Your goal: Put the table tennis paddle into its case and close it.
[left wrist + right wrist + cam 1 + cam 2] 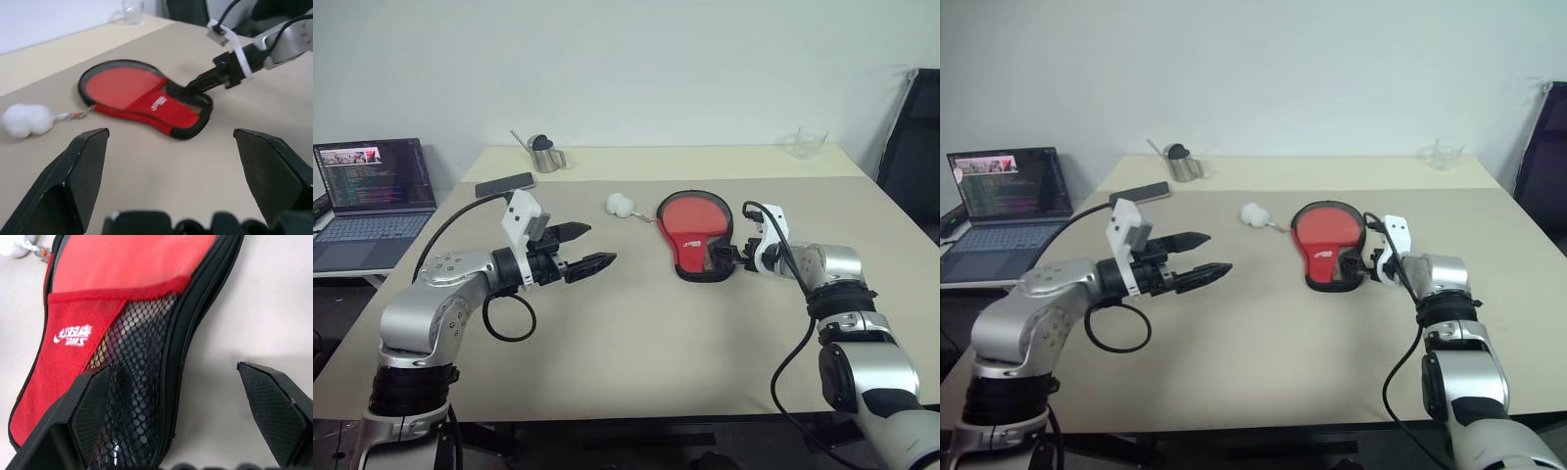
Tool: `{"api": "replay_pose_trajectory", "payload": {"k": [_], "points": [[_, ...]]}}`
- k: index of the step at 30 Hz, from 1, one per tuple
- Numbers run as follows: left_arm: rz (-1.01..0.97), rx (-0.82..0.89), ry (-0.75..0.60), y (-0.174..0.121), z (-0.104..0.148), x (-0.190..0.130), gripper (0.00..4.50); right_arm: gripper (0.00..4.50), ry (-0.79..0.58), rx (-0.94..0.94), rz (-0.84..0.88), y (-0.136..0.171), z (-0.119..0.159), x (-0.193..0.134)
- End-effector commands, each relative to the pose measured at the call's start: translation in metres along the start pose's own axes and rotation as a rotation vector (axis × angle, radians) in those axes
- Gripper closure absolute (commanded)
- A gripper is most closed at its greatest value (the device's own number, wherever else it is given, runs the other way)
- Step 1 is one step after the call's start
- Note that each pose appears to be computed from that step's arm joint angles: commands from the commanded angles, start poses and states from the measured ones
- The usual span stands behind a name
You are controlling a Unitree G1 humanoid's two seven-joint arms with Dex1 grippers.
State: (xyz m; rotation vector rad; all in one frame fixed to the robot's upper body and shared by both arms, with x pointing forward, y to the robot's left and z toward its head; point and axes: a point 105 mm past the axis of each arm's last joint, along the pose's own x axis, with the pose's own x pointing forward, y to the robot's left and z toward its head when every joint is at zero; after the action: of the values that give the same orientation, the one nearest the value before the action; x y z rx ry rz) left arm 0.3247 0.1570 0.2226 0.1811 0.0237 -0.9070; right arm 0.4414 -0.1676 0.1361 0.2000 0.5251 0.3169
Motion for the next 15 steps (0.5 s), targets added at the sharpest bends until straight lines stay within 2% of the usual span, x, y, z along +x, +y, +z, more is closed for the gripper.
{"api": "replay_pose_trajectory", "payload": {"k": [1, 5, 7, 9, 15], "points": [[-0.015, 0.051, -0.007, -0.009, 0.009, -0.001, 0.04, 0.0, -0.064, -0.004, 0.043, 0.014, 0.021, -0.003], [0.0, 0.076, 0.019, -0.007, 0.005, 0.002, 0.04, 0.0, -0.057, -0.002, 0.052, 0.018, 0.017, -0.001], [-0.004, 0.078, 0.017, -0.008, 0.006, 0.002, 0.0, 0.4, -0.05, 0.002, 0.057, 0.02, 0.014, 0.0], [-0.008, 0.081, 0.015, -0.008, 0.007, 0.003, 0.0, 0.96, -0.043, 0.007, 0.061, 0.022, 0.012, 0.001], [0.001, 0.094, 0.018, -0.007, 0.008, 0.004, 0.0, 3.13, -0.029, 0.015, 0.058, 0.024, 0.004, 0.003]]}}
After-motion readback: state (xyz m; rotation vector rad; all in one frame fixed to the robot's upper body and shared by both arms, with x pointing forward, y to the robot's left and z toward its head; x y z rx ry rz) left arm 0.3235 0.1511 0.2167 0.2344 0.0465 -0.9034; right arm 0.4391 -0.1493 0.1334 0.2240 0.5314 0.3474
